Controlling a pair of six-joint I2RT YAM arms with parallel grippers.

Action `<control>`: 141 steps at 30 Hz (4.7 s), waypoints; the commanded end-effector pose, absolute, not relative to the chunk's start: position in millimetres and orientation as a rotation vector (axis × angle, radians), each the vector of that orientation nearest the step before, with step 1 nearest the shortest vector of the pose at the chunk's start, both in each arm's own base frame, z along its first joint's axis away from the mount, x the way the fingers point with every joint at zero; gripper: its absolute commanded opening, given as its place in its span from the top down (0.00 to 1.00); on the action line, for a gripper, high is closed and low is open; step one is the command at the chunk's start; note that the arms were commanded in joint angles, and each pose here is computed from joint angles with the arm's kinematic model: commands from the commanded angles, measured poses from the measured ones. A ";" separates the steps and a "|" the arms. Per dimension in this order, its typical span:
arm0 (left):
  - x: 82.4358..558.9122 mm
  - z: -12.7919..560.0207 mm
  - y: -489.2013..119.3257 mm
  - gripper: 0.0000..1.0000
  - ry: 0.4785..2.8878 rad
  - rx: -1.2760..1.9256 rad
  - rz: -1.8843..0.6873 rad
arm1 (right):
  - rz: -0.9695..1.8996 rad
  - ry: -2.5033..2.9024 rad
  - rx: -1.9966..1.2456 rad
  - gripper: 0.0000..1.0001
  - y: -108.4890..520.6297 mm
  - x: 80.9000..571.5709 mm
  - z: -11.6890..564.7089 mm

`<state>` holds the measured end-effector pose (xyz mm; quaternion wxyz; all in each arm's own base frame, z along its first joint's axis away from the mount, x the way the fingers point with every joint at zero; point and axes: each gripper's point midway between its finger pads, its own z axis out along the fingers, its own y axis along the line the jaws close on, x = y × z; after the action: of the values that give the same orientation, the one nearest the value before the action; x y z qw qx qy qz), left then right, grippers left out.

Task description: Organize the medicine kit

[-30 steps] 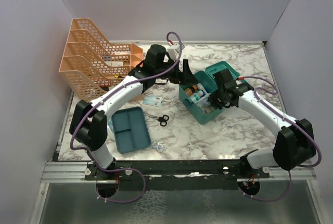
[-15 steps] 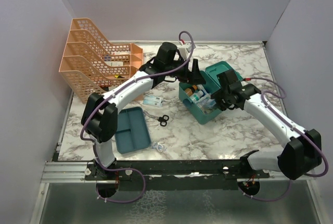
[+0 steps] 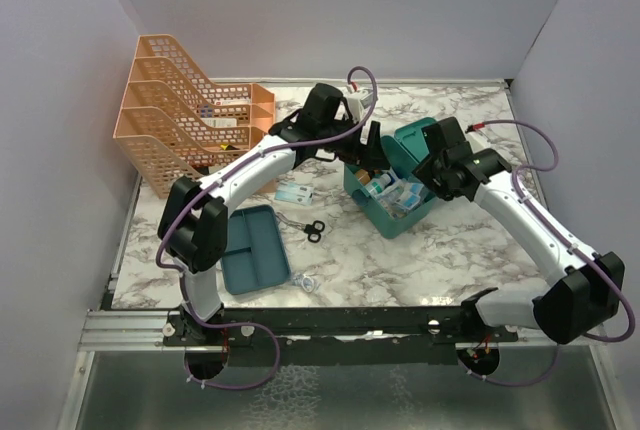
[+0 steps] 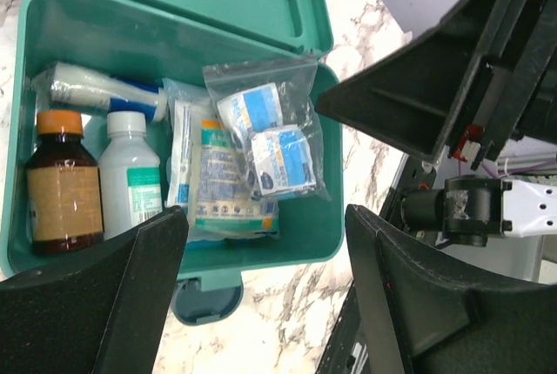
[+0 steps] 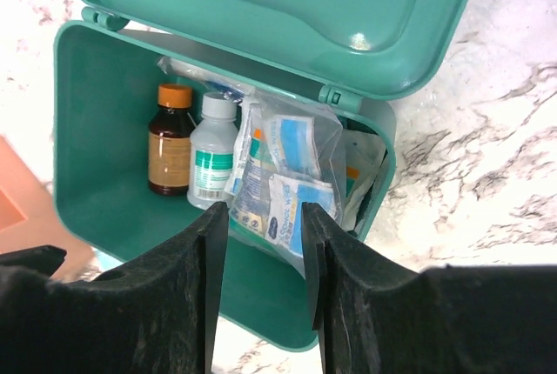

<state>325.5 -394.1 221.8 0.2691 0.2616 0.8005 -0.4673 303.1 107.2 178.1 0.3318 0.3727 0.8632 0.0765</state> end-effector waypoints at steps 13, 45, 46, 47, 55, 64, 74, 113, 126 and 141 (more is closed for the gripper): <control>313.2 234.2 -368.1 0.25 2.134 0.685 -1.171 | 0.118 2.427 0.914 0.59 120.2 306.1 141.4; 323.3 246.8 -317.7 0.25 2.114 0.482 -0.960 | 0.350 2.377 0.520 0.64 155.4 338.7 207.7; 323.3 245.9 -311.4 0.25 2.121 0.448 -0.941 | 0.362 2.372 0.513 0.64 156.7 338.4 211.0; 323.8 247.2 -304.9 0.25 2.119 0.415 -0.915 | 0.375 2.368 0.504 0.64 157.7 337.3 213.9; 307.9 268.1 -258.0 0.24 2.038 0.190 -0.812 | 0.556 2.342 0.374 0.64 172.5 314.4 239.7; 254.4 267.8 -206.4 0.18 1.898 0.206 -0.758 | 0.731 2.180 0.005 0.62 189.1 285.6 274.6; 213.5 276.2 -176.3 0.13 1.746 0.239 -0.768 | 0.937 2.135 -0.239 0.58 231.9 242.4 278.6; 221.4 223.4 -99.1 0.16 1.881 -0.252 -0.461 | 0.651 2.504 -0.357 0.57 374.4 181.6 96.4; 212.5 163.6 -97.8 0.26 2.032 -0.382 -0.442 | 0.646 2.549 -0.709 0.54 384.5 117.4 52.4; 203.2 86.9 -91.4 0.33 2.322 -0.491 -0.215 | 0.518 2.655 -0.656 0.54 363.3 105.4 18.3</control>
<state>206.2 -100.6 99.5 0.3861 -0.1686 0.8998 -0.1134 106.2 371.4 29.4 0.1797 -0.2505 0.9295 0.2025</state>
